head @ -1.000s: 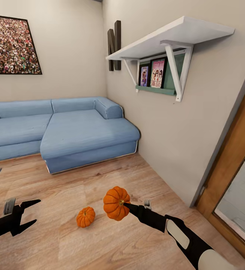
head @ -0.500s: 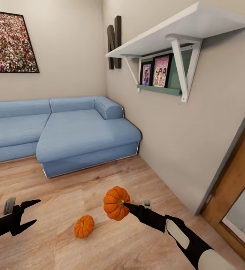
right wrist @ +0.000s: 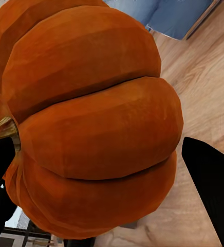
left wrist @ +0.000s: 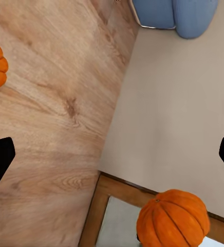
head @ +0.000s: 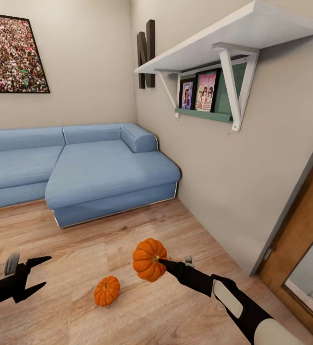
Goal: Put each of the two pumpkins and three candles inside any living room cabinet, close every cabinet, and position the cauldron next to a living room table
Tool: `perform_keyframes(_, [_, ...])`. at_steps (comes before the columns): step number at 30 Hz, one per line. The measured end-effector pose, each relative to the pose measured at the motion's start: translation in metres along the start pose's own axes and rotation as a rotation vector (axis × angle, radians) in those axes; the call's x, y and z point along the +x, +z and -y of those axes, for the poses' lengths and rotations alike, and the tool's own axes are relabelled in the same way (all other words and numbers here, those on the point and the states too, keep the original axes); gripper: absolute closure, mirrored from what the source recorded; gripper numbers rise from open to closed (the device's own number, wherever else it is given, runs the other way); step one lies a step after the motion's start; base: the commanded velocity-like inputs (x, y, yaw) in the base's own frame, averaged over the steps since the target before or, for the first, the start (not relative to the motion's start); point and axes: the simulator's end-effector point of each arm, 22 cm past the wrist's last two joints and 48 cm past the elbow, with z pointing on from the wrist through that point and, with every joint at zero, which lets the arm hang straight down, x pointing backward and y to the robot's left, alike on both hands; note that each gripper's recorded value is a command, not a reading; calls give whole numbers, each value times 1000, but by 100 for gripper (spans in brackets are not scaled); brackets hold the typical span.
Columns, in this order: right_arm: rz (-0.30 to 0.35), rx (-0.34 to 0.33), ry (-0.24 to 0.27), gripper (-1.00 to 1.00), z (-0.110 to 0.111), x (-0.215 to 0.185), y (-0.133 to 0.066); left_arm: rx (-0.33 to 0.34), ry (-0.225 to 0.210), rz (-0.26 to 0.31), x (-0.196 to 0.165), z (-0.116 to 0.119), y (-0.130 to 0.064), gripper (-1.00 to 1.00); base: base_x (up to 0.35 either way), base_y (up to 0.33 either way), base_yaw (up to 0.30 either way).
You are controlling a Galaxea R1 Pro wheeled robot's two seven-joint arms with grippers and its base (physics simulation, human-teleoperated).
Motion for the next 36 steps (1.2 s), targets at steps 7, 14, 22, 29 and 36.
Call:
perform_keyframes(7, [-16, -15, 5, 100, -6, 2, 2, -73, 31, 58, -12, -19, 1, -100, 0, 0, 0])
perform_keyframes(14, [-66, -73, 12, 100, -35, 6, 13, -299, 100, 197, -12, -97, 32, -100, 0, 0, 0])
perform_keyframes(22, [-146, -159, -45, 100, -80, 23, 29, -302, 201, 170, 3, -113, 69, -100, 0, 0, 0])
perform_keyframes(29, [-189, -154, -112, 100, -98, 35, 41, -180, 342, 111, 22, -95, 82, -100, 0, 0, 0])
perform_keyframes(36, [-190, -151, -115, 100, -99, 35, 42, -174, 367, 164, 13, -95, 82, -100, 85, 0, 0])
